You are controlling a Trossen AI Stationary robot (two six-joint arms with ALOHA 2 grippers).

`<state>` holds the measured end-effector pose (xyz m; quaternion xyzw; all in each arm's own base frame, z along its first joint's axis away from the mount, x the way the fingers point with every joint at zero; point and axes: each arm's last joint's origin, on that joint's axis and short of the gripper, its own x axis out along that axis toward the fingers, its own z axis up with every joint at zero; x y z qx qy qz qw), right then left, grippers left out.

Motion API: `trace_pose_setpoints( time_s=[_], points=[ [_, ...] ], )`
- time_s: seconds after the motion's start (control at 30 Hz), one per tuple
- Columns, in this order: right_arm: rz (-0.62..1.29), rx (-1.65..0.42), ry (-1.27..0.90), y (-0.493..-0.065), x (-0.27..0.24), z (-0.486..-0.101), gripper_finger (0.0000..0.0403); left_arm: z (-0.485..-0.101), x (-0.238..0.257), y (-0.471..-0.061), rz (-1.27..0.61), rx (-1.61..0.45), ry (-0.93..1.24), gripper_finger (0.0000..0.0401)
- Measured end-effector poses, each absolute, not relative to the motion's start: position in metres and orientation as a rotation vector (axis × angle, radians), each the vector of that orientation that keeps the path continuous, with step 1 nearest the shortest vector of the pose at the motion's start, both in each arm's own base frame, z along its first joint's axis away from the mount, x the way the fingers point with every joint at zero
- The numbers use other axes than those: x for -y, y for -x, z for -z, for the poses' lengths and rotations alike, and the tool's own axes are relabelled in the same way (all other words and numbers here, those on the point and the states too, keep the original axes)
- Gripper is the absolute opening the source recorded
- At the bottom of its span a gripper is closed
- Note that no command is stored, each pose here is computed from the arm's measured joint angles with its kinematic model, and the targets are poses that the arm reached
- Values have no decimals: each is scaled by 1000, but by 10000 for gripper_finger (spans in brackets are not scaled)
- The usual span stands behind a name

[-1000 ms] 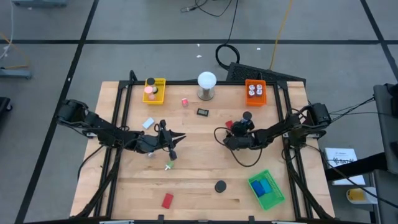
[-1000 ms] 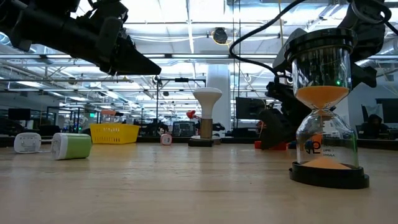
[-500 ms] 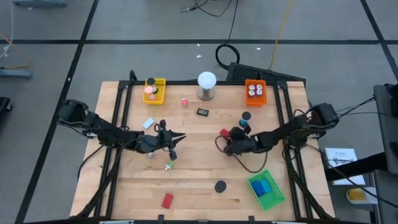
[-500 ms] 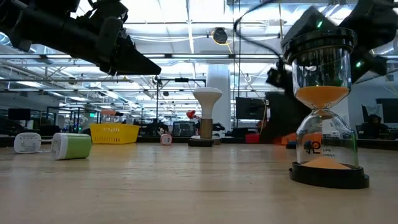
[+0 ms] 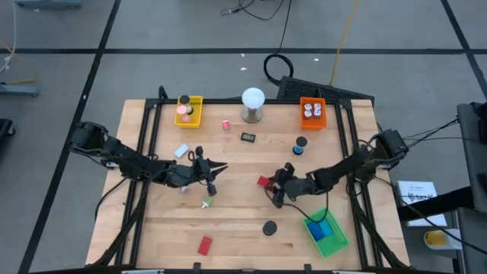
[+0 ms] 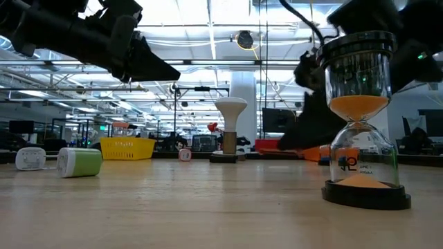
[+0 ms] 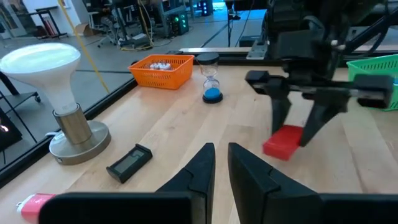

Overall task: Pick & Place Office items
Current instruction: Put the top red digital clock into the green bin

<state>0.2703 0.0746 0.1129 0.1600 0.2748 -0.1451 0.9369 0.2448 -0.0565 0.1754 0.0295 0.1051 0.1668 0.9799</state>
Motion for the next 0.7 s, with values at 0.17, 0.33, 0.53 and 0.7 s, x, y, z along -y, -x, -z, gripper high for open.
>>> trace_pose_setpoints(
  time_s=[0.17, 0.33, 0.53, 0.7],
  points=[
    [247, -574, -228, -278, -65, -102, 155, -175, 55, -245, -343, -207, -24, 51],
    [124, -524, -312, -285, -65, -109, 156, -169, 61, -248, -51, -274, -153, 51],
    [-18, -436, -393, -289, -70, -122, 156, -154, 75, -253, -33, -270, -285, 69],
    [-123, -378, -430, -292, -73, -130, 156, -141, 83, -269, -26, -244, -321, 140]
  ],
)
